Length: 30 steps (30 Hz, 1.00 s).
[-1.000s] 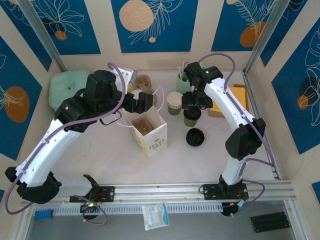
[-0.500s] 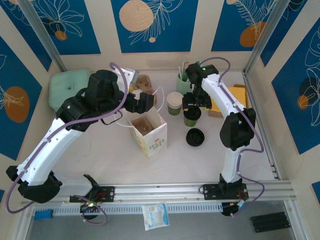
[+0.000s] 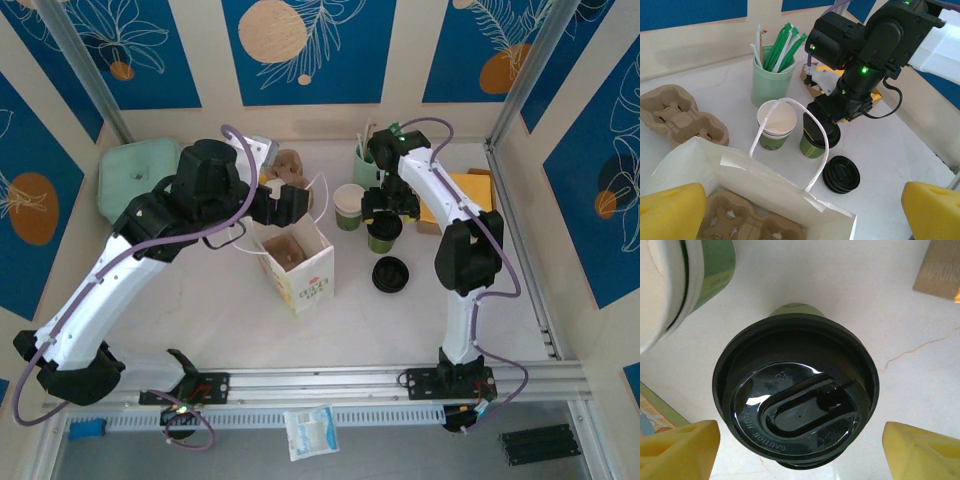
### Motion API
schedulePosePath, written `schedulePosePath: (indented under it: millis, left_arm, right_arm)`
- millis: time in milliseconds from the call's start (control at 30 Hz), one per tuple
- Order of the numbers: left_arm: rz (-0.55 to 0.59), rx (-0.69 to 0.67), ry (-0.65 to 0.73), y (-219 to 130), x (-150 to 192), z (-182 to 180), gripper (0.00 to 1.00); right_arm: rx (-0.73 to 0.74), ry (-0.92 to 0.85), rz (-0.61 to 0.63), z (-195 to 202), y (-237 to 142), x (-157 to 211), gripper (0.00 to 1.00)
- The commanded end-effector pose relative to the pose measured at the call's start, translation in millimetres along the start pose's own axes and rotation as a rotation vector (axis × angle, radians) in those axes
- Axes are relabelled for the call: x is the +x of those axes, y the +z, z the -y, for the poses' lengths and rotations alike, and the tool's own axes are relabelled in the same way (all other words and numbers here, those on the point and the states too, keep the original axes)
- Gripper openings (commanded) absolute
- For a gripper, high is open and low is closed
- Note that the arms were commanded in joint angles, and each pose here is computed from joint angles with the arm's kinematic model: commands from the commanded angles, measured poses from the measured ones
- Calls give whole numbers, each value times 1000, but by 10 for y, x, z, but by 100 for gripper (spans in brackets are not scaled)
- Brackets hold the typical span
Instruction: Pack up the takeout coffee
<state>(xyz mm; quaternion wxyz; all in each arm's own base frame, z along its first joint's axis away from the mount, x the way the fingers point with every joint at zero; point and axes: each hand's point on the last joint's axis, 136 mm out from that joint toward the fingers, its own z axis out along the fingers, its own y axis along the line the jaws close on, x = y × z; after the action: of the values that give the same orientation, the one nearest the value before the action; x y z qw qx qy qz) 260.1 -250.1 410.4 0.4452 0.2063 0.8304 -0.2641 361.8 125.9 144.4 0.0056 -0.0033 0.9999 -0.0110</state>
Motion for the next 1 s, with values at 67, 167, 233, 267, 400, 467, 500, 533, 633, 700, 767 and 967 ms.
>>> schedulePosePath:
  millis: [67, 167, 233, 267, 400, 467, 500, 533, 633, 700, 767, 967]
  left_arm:
    - [11, -5, 13, -45, -41, 14, 99]
    - [13, -6, 14, -50, -44, 12, 99]
    - [12, -9, 14, -51, -42, 5, 100]
    - [13, -8, 13, -53, -44, 6, 99]
    - [10, -7, 14, -49, -36, 9, 99]
    - [8, -8, 14, -45, -30, 5, 99]
    - [11, -7, 14, -51, -37, 10, 99]
    - [8, -8, 14, -43, -31, 6, 99]
    - [9, -8, 14, -39, -34, 5, 99]
    - [9, -6, 13, -38, -35, 9, 99]
    - [10, -6, 12, -39, -38, 10, 100]
    - [11, -4, 11, -41, -39, 15, 99]
  right_arm:
    - [-7, -21, -4, -56, 21, -31, 85]
    - [-7, -26, -6, -80, 43, -39, 84]
    - [-7, -30, -6, -88, 48, -42, 84]
    - [-7, -32, -7, -94, 52, -42, 83]
    - [-4, -41, -15, -114, 90, -36, 81]
    - [0, -41, -18, -110, 108, -35, 79]
    - [-1, -43, -19, -112, 117, -35, 79]
    - [1, -44, -21, -108, 124, -29, 79]
    - [3, -41, -23, -96, 144, -30, 76]
    - [4, -40, -24, -94, 148, -25, 75]
    - [4, -42, -26, -96, 157, -19, 74]
    - [3, -38, -35, -91, 208, 10, 75]
